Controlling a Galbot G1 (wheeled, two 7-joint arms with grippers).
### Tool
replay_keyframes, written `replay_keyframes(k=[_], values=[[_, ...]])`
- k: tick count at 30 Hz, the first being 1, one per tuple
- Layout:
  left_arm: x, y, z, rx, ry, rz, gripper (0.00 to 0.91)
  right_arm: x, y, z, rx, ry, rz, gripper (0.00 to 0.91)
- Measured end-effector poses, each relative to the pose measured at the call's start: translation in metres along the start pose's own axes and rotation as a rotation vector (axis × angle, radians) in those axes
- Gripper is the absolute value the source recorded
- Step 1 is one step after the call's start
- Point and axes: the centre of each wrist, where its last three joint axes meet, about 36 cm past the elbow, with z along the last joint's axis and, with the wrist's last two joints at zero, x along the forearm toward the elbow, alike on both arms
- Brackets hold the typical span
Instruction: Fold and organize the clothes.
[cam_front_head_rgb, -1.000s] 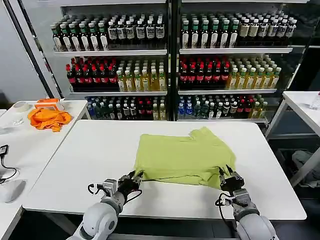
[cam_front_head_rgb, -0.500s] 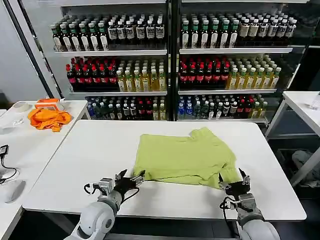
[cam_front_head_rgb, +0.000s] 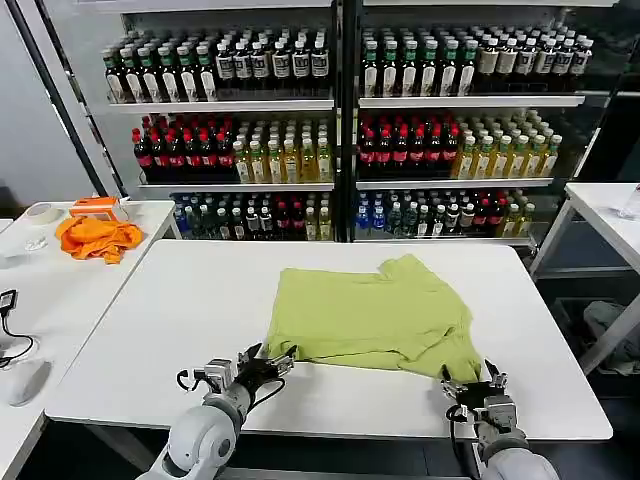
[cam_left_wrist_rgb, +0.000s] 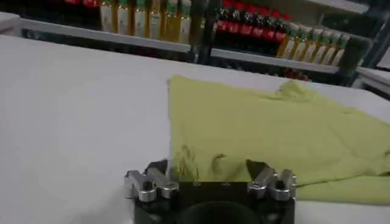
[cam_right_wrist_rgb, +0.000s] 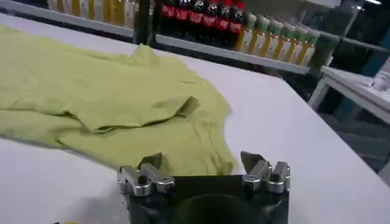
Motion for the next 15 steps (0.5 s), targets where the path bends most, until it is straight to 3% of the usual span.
replay_keyframes(k=[15], values=[[-0.0014, 0.0019, 0.0100, 0.050, 0.028, 0.034, 0.030, -0.0001, -0.0013, 0.0037, -0.029, 0.035, -0.018, 0.000]])
